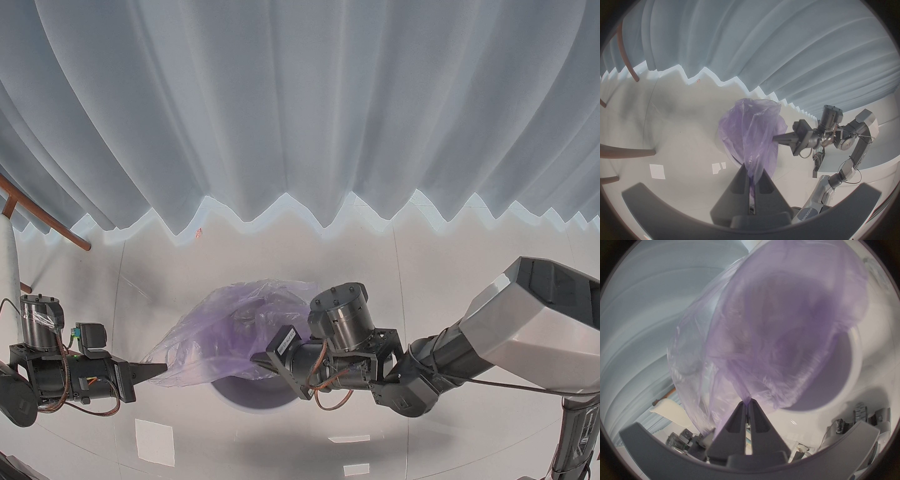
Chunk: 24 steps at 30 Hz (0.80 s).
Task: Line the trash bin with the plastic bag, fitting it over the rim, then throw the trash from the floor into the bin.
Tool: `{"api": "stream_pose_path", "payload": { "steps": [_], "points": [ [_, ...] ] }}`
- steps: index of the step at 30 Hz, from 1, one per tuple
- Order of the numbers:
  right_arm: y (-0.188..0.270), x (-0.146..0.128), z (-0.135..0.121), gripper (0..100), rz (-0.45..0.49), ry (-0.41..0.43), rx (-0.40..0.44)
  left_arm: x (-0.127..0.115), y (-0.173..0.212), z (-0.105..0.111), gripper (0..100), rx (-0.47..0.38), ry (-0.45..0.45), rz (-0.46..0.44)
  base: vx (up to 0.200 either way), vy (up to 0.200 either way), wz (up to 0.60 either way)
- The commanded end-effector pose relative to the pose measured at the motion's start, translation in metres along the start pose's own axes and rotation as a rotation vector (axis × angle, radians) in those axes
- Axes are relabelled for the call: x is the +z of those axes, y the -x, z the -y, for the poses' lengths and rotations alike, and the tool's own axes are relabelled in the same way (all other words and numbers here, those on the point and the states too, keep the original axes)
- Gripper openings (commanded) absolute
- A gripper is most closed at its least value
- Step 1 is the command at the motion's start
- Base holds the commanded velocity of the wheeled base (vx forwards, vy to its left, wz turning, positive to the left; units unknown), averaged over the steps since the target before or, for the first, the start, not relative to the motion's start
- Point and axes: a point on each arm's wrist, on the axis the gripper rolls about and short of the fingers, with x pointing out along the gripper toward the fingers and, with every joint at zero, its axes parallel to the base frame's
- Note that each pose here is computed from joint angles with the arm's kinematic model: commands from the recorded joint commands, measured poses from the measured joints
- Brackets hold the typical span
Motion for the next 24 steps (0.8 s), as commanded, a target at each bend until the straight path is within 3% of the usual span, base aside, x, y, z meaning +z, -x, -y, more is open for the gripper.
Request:
{"api": "stream_pose_path", "payload": {
  "steps": [1, 3, 9, 14, 18, 24],
  "points": [
    [0.026, -0.027, 0.002, 0, -0.037, 0.029, -0.030, -0.003, -0.001, -0.004, 0, 0.012, 0.017, -0.014, 0.000, 0.000, 0.00],
    [0.030, -0.038, 0.010, 0, -0.028, 0.055, -0.068, -0.005, -0.001, -0.004, 0, 0.013, 0.024, -0.023, 0.000, 0.000, 0.00],
    [0.022, -0.077, 0.053, 0, -0.046, 0.260, -0.215, -0.020, -0.017, -0.023, 0, 0.083, 0.100, -0.127, 0.000, 0.000, 0.00],
    [0.012, -0.091, 0.065, 0, -0.026, 0.318, -0.176, -0.030, -0.029, -0.037, 0, 0.107, 0.158, -0.200, 0.000, 0.000, 0.00],
    [0.007, -0.092, 0.074, 0, -0.021, 0.409, -0.193, -0.038, -0.037, -0.047, 0, 0.135, 0.202, -0.249, 0.000, 0.000, 0.00],
    [0.004, -0.101, 0.082, 0, -0.019, 0.474, -0.233, -0.052, -0.052, -0.061, 0, 0.185, 0.239, -0.333, 0.000, 0.000, 0.00]
  ]
}}
